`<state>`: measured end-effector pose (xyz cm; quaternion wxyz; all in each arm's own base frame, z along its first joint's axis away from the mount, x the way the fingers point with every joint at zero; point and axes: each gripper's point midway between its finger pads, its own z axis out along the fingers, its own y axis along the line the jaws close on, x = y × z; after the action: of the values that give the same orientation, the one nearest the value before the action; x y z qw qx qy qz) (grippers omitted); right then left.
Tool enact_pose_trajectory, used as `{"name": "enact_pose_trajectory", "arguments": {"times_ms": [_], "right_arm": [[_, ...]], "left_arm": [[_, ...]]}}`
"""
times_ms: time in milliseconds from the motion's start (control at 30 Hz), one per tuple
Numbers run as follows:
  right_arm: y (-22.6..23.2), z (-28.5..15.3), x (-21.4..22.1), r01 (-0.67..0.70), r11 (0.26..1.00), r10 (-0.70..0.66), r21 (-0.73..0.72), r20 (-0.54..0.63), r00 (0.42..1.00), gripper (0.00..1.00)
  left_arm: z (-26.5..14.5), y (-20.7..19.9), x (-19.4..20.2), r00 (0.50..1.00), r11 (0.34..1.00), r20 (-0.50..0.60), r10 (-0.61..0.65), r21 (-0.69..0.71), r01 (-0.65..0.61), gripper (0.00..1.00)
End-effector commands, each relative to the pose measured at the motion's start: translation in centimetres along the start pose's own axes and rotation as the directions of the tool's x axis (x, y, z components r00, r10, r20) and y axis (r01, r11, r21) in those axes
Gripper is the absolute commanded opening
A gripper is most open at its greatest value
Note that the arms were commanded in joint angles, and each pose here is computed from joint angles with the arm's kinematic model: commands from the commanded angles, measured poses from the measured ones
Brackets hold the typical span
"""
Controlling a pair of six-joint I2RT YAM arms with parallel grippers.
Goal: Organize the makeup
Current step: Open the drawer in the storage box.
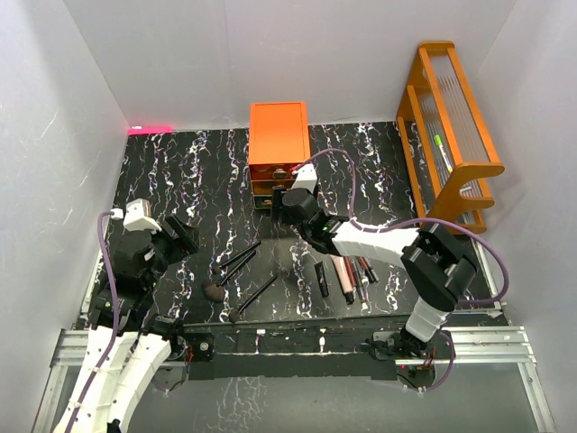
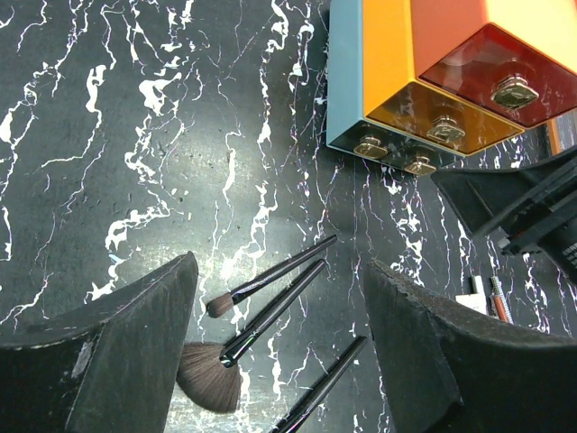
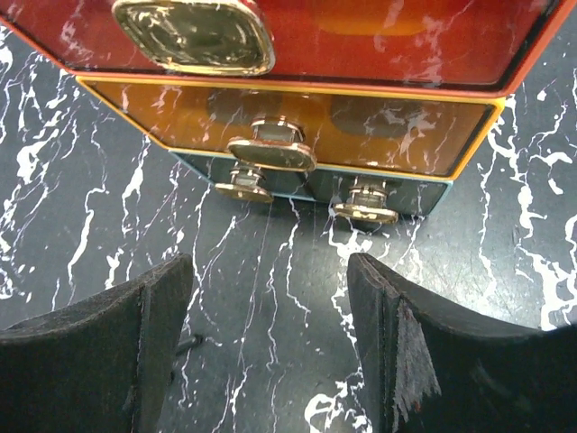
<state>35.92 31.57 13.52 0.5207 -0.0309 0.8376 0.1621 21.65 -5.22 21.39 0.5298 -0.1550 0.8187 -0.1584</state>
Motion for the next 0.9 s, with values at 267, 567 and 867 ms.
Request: {"name": "enact_pose_trajectory", "arguments": {"times_ms": [267,567,867], "right_arm": [[1.4,2.9,-4.7,-0.011,1.0,0.008,0.012,0.221,0.975,0.72],[1.3,4.0,-4.9,0.022,0.998,-0.034,0.054,0.233,0.972,0.72],[1.1,4.5,-5.1,0.01,0.997,-0.028,0.075,0.25,0.968,0.66]], "left_arm": [[0.1,0.0,0.1,1.0,1.0,-0.001,0.001,0.002,-0.001,0.73],[0.4,0.3,0.3,1.0,1.0,-0.014,0.002,-0.016,-0.002,0.73],[0.5,0.1,0.4,1.0,1.0,-0.022,0.006,-0.009,-0.006,0.73]]}}
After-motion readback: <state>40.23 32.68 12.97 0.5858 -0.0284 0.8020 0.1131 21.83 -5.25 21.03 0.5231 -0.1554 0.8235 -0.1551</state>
